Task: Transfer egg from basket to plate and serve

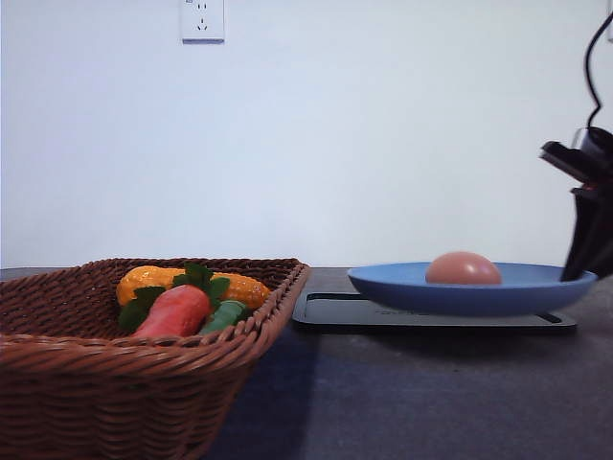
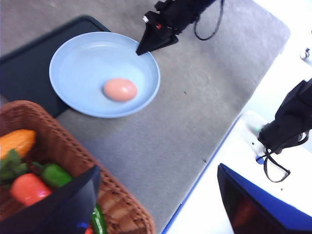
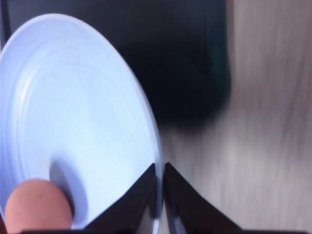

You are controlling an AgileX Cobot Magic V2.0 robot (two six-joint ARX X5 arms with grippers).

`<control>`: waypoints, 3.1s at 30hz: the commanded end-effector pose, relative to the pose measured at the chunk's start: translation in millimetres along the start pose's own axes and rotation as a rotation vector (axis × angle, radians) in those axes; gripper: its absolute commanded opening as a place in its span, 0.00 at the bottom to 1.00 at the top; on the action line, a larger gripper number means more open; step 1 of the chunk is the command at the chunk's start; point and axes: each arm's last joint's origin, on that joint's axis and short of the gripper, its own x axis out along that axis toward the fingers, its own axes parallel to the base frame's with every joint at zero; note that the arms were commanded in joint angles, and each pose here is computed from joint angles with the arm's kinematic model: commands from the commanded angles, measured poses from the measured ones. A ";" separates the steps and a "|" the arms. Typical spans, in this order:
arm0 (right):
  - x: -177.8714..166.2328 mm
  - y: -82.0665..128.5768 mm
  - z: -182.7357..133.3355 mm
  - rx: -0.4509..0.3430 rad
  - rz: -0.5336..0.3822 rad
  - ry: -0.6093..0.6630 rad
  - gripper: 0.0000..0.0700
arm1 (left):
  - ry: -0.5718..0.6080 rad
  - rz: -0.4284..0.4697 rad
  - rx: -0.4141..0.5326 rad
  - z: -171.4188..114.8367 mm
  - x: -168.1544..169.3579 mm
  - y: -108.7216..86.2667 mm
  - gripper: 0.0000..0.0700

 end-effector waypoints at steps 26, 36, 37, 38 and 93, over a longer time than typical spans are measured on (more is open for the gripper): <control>44.8 -0.9 65.6 -0.021 -0.108 -0.019 0.15 | -0.072 0.143 0.004 -0.2 -22.2 2.3 0.70; 24.5 3.2 74.6 -0.032 -0.103 -0.059 0.37 | -0.055 0.164 0.011 2.6 -11.7 2.5 0.70; 19.0 5.4 75.5 -0.039 -0.101 -0.073 0.37 | -0.058 0.165 0.013 3.6 -10.0 2.4 0.70; 12.9 7.9 75.9 -0.046 -0.098 -0.090 0.37 | -0.062 0.167 0.015 4.7 -8.2 2.3 0.70; -79.0 62.8 -165.0 -0.539 -0.104 -0.816 0.00 | -0.201 0.627 -0.198 -109.6 57.4 111.8 0.00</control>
